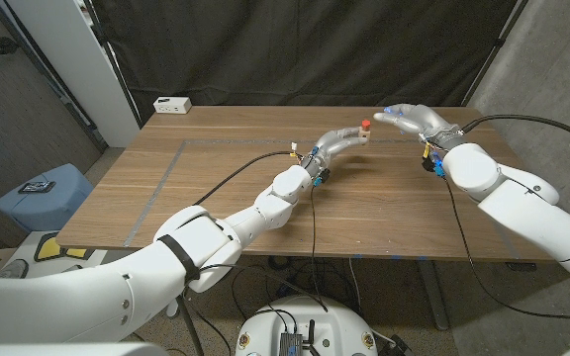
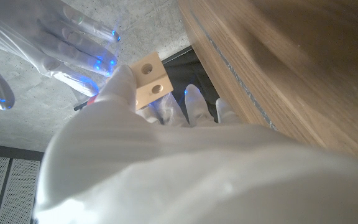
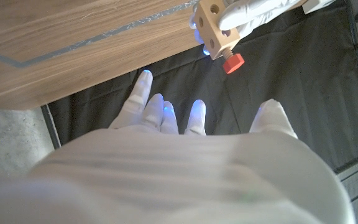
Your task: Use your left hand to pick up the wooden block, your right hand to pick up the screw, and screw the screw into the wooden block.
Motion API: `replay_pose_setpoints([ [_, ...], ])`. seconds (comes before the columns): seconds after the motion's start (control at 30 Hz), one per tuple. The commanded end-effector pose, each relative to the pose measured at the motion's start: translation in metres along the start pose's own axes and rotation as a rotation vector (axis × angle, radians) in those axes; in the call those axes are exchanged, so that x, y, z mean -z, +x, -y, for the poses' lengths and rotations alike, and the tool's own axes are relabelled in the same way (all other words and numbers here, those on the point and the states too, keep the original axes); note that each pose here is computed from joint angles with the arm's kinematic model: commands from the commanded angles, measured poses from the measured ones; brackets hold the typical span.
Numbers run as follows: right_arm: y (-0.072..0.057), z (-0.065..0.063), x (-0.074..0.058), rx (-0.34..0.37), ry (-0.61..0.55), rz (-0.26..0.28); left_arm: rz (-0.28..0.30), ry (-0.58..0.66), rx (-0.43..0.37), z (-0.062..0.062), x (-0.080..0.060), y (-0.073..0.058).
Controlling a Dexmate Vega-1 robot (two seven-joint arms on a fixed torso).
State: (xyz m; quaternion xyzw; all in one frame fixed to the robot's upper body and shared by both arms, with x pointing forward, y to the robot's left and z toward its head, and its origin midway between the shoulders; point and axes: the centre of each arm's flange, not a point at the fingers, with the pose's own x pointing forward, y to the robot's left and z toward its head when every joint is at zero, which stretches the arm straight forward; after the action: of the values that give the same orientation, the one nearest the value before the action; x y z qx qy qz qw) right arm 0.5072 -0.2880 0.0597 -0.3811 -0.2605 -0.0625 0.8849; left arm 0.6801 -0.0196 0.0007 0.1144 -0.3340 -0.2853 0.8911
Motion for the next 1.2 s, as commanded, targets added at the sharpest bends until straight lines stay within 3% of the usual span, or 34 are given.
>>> replay_pose_setpoints([
  [0.03,-0.003,-0.009,0.01,0.038,0.177,0.015,0.007,-0.01,-0.007,0.002,-0.003,0.002],
  [0.37,-0.006,-0.023,0.019,0.072,0.334,0.035,0.001,-0.025,-0.009,0.006,-0.001,0.001],
  [1.03,-0.005,-0.045,0.032,0.047,0.582,0.114,-0.004,-0.031,0.006,0.009,0.001,-0.001],
  [1.2,-0.005,-0.055,0.034,0.055,0.659,0.12,-0.002,-0.031,0.002,0.008,0.0,-0.001],
])
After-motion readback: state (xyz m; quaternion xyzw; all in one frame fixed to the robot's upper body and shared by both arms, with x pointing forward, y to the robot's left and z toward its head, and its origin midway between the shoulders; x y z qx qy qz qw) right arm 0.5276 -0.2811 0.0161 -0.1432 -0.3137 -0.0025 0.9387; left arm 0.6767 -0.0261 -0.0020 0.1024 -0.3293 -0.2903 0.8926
